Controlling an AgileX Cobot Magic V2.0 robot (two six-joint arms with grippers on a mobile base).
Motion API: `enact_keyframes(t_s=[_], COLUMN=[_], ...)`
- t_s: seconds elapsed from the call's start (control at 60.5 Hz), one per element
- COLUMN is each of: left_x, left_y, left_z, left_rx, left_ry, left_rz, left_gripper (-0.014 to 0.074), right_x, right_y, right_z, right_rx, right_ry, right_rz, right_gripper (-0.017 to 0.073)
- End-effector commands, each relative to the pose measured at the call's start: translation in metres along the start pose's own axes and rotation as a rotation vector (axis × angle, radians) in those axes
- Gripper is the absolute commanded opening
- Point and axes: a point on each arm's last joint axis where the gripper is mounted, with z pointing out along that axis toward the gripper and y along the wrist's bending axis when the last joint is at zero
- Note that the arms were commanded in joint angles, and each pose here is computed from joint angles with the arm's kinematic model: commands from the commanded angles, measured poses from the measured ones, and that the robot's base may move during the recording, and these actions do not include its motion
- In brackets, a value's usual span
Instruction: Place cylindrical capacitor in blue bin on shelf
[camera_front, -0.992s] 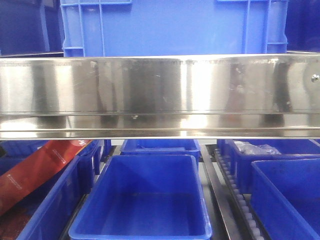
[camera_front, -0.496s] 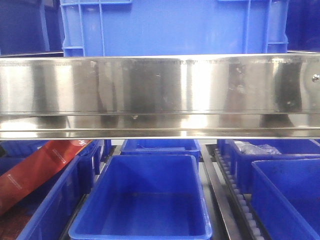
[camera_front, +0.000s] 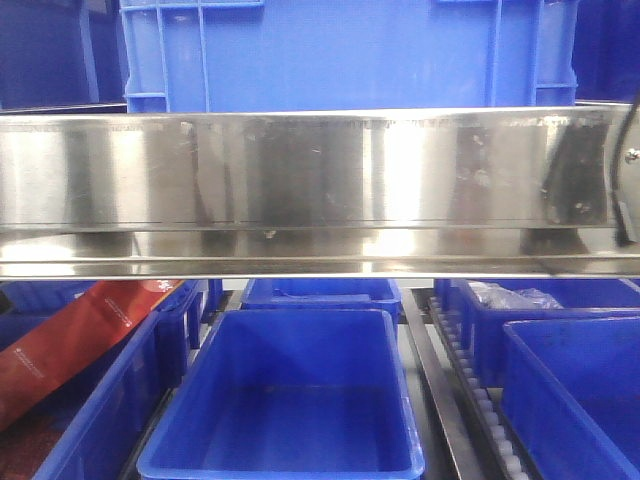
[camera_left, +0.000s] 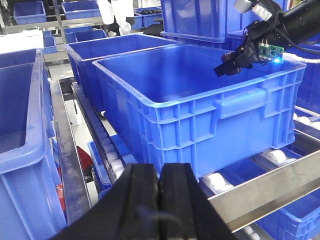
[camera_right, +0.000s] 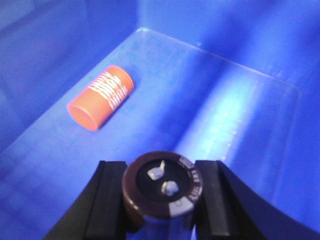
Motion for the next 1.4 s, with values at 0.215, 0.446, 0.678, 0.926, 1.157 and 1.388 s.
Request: enact_keyframes(t_s=[0.215,0.446,0.678,0.926,1.157,1.388], left_x=[-0.001,-0.001,-0.001,-0.001,-0.001,-0.001], left_y=[-0.001,-0.001,-0.001,-0.001,0.0,0.0], left_z=[-0.001,-0.001,-0.001,-0.001,-0.001,-0.001], left_rx=[0.009,0.009,0.009,0.009,0.006,0.005], left_ry=[-0.02,-0.02,-0.02,-0.02,-0.021,-0.021], left_rz=[-0.015,-0.015,-0.015,-0.015,-0.012,-0.011], left_gripper=[-0.0111,-0.0111,-0.0111,-0.0111,-0.0111,-0.0111], right_x=[-0.008,-0.02,-0.019,0.034,0.114,0.191], right_y=[0.001,0.008,0.009,0.003,0.016,0.027], right_z=[-0.011,-0.059,-0.135,-0.191,-0.217,-0.228], right_rx=[-0.002,0.0,0.04,0.133,0.186,0.203], right_ry=[-0.036,-0.117,-0.248,-0.318,-0.405,-0.466], right_rz=[0.003,-0.014,-0.016,0.019,0.015,0.015], right_gripper=[0.0555,0.0251,-0.0166,-0.0159,-0.0162,-0.0162])
